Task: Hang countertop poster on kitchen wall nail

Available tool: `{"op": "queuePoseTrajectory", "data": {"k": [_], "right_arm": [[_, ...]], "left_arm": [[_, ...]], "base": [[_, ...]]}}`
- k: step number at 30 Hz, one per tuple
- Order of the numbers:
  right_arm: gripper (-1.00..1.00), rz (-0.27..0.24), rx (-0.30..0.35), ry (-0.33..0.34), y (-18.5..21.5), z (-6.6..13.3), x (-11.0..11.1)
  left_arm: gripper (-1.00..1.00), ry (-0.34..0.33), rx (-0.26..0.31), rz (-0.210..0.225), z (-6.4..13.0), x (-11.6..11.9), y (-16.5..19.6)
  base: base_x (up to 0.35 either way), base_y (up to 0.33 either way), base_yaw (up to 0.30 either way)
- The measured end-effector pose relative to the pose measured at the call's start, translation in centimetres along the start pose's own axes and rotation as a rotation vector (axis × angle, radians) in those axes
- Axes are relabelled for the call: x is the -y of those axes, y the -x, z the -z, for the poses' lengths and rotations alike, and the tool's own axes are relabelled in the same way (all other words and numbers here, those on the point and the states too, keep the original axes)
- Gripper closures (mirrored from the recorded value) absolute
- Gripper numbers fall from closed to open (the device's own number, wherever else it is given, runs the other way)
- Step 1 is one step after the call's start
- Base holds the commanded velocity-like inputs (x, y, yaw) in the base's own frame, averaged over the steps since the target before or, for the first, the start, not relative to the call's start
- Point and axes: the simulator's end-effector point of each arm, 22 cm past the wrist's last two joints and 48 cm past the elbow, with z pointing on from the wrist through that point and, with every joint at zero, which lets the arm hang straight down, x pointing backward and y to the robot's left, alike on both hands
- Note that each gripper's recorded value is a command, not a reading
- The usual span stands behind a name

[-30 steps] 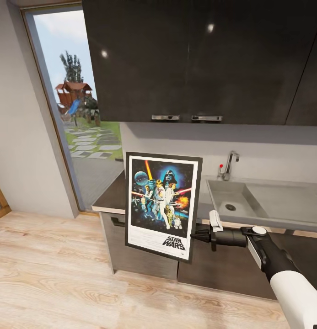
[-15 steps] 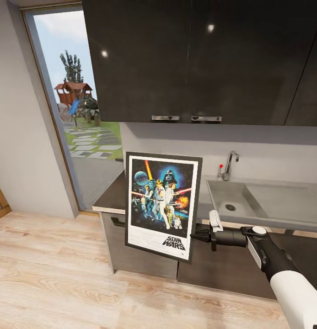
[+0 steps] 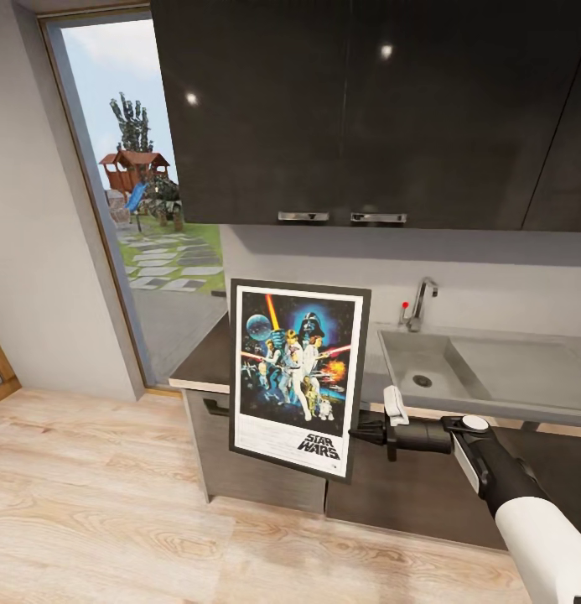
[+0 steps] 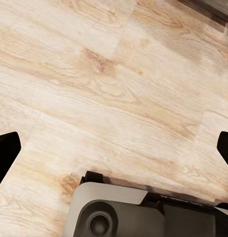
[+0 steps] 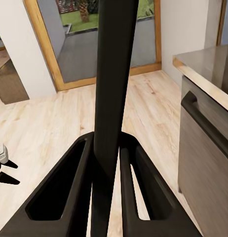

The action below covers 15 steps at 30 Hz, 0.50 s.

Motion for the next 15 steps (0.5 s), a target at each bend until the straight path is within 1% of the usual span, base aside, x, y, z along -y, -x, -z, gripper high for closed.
{"op": "queuePoseTrajectory", "data": {"k": [4, 9, 12, 15], "right_arm": [[1.00, 0.000, 0.000, 0.000, 0.00, -0.01, 0.00], [1.00, 0.000, 0.000, 0.000, -0.01, 0.01, 0.01], [1.00, 0.000, 0.000, 0.000, -0.01, 0.00, 0.00], [1.00, 0.000, 0.000, 0.000, -0.01, -0.01, 0.00]], "left_arm": [[-1.00, 0.001, 0.000, 0.000, 0.00, -0.03, 0.02], [-1.00, 0.002, 0.000, 0.000, 0.00, -0.04, -0.01], [-1.00, 0.002, 0.000, 0.001, 0.01, -0.05, -0.02], [-1.00, 0.002, 0.000, 0.001, 0.01, -0.07, -0.02]], "base": [[0.000, 0.020, 0.000], [0.000, 0.197, 0.019], [0.000, 0.261, 0.141], [0.000, 0.280, 0.224]]}}
